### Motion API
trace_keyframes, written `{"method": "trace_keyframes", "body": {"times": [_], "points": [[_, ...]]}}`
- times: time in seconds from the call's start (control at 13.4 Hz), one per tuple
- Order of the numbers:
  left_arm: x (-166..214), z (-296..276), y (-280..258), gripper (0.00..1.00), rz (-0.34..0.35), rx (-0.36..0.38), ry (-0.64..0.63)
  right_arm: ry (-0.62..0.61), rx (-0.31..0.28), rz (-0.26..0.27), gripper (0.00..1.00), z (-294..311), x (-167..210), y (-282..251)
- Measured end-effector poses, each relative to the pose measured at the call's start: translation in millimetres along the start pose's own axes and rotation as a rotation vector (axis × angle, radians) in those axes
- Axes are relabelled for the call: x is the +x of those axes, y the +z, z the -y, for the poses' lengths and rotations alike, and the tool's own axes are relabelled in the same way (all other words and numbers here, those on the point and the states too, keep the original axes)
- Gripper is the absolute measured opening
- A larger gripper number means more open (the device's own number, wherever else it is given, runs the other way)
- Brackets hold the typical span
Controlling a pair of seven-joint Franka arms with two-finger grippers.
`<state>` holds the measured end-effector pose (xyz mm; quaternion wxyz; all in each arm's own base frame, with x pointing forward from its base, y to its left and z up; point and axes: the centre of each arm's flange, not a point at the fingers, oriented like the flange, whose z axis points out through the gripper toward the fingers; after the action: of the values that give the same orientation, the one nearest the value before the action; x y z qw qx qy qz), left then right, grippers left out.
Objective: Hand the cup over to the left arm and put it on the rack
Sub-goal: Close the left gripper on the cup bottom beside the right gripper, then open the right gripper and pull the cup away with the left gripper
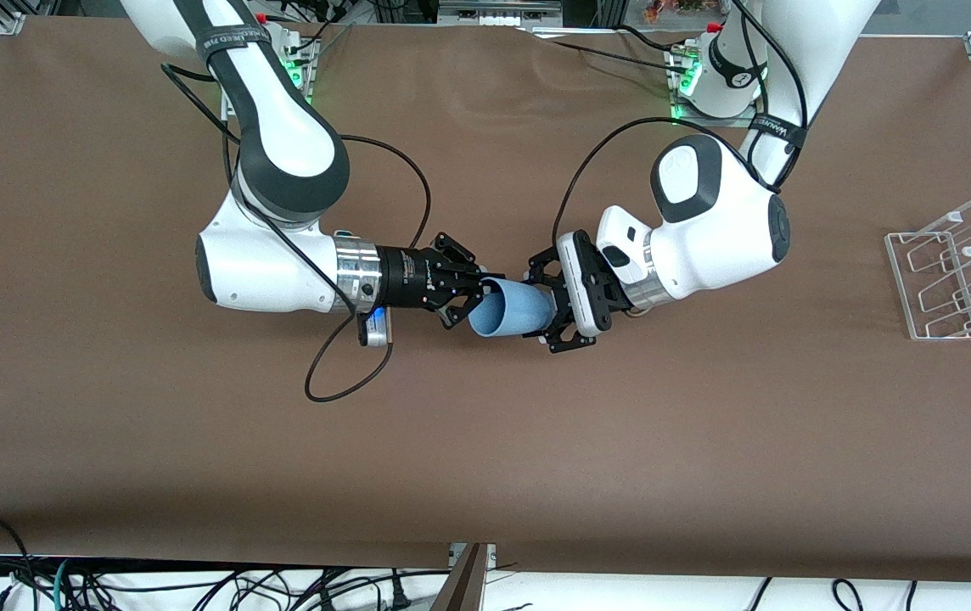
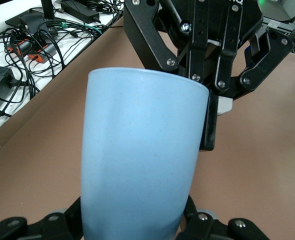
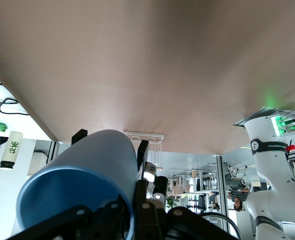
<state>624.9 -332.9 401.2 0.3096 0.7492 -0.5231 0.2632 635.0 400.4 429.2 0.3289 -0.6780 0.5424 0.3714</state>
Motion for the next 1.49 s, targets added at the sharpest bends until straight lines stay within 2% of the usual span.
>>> {"method": "trace_keyframes", "body": {"times": [0.15, 0.59, 0.74, 0.82, 1.04, 1.12, 1.34, 1.49], "points": [[1, 0, -1, 0.7, -0.001, 0.001, 0.001, 0.0, 0.006, 0.0, 0.09, 1, 0, -1], [2, 9, -20, 0.7, -0.004, -0.012, -0.003, -0.007, 0.058, -0.001, 0.71, 15, 1, -32], [-13, 22, -38, 0.7, 0.021, -0.041, -0.024, -0.007, 0.07, 0.003, 0.92, 21, 4, -51], [-24, 31, -52, 0.7, 0.053, -0.054, -0.028, -0.001, 0.07, 0.006, 0.99, 25, 9, -65], [-54, 50, -95, 0.7, 0.169, -0.068, -0.016, 0.013, 0.05, 0.013, 1.0, 31, 33, -108], [-64, 56, -109, 0.7, 0.216, -0.066, -0.01, -0.006, 0.03, -0.001, 1.0, 30, 41, -117], [-105, 73, -165, 0.7, 0.39, -0.055, -0.015, -0.111, -0.038, -0.095, 1.0, 25, 51, -119], [-143, 85, -214, 0.7, 0.546, -0.037, -0.022, -0.201, -0.097, -0.158, 1.0, 19, 51, -113]]}}
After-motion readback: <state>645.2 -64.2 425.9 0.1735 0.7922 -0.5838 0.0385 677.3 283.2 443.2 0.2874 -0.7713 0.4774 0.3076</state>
